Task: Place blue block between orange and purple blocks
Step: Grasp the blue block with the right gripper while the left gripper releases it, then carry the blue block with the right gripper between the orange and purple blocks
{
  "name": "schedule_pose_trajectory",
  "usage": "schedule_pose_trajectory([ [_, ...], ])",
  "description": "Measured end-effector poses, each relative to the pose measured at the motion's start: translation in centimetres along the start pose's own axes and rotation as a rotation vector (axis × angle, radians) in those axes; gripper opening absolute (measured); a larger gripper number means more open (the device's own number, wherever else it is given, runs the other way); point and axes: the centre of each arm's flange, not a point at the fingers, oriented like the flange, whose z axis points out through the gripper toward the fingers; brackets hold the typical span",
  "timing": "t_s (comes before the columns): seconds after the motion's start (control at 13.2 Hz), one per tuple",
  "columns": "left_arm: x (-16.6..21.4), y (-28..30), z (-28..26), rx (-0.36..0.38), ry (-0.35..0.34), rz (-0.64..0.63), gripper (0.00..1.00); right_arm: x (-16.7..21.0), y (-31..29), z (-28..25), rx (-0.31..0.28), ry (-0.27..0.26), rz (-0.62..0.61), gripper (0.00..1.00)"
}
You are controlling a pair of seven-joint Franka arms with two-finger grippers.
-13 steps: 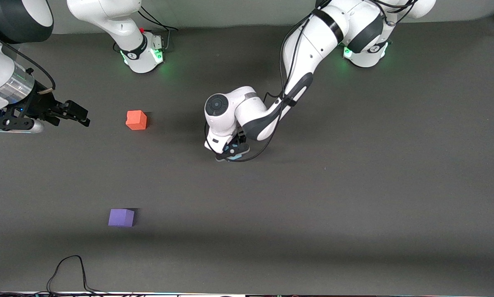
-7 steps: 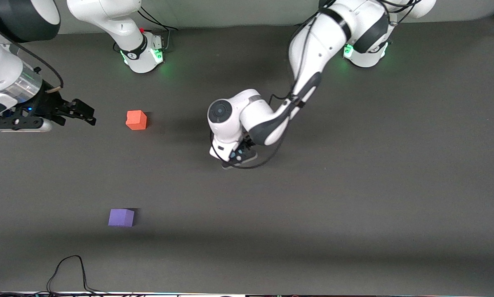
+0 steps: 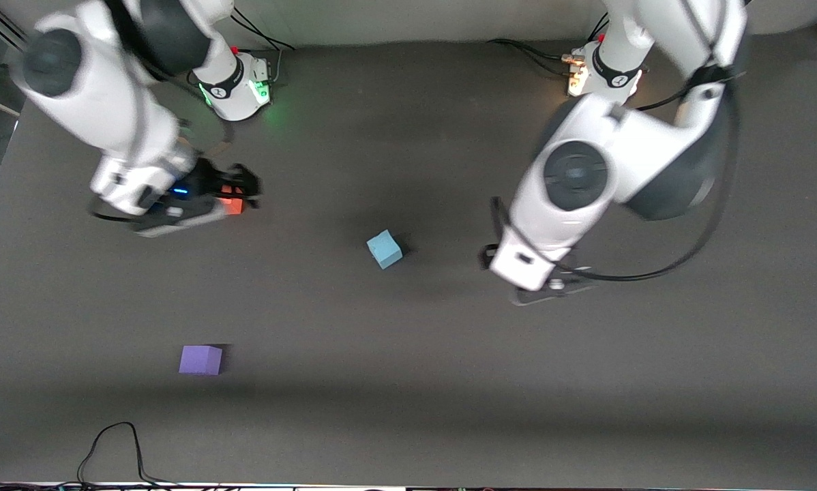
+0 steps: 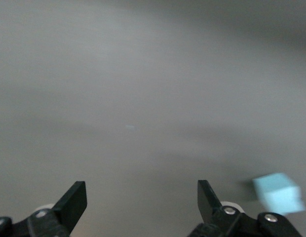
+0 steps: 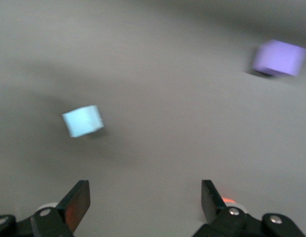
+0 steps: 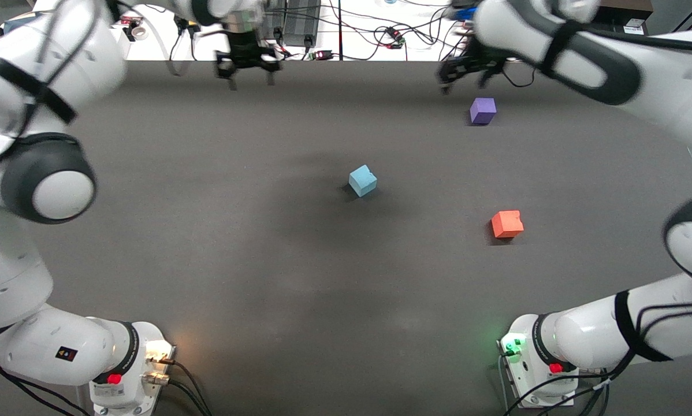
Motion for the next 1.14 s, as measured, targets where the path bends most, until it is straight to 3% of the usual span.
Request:
schedule_pose_trajectory([
  [0.23,2.5,-12.6,1.4,0.008,0.009,0.074,1.00,3.5,-7.0,6.5,0.044,0.038,-0.070,1.00],
  [0.45,1.9,-21.8,1.4,0.001,0.009,0.060,1.00,4.5,-12.5,15.6,0.001,0.071,-0.115,1.00],
  [0.68,0.5,-23.5,0.0,-0.005,0.022,0.054,1.00,3.4,-15.2,24.5,-0.010,0.105,-0.128,1.00],
  [0.91,0.1,-25.2,-1.2,-0.013,0.032,0.040,1.00,0.5,-15.8,30.6,0.071,0.145,-0.113,1.00],
  [1.14,-0.1,-29.3,-3.1,-0.020,0.049,0.073,1.00,-1.7,-15.6,33.5,0.018,0.159,-0.136,1.00],
])
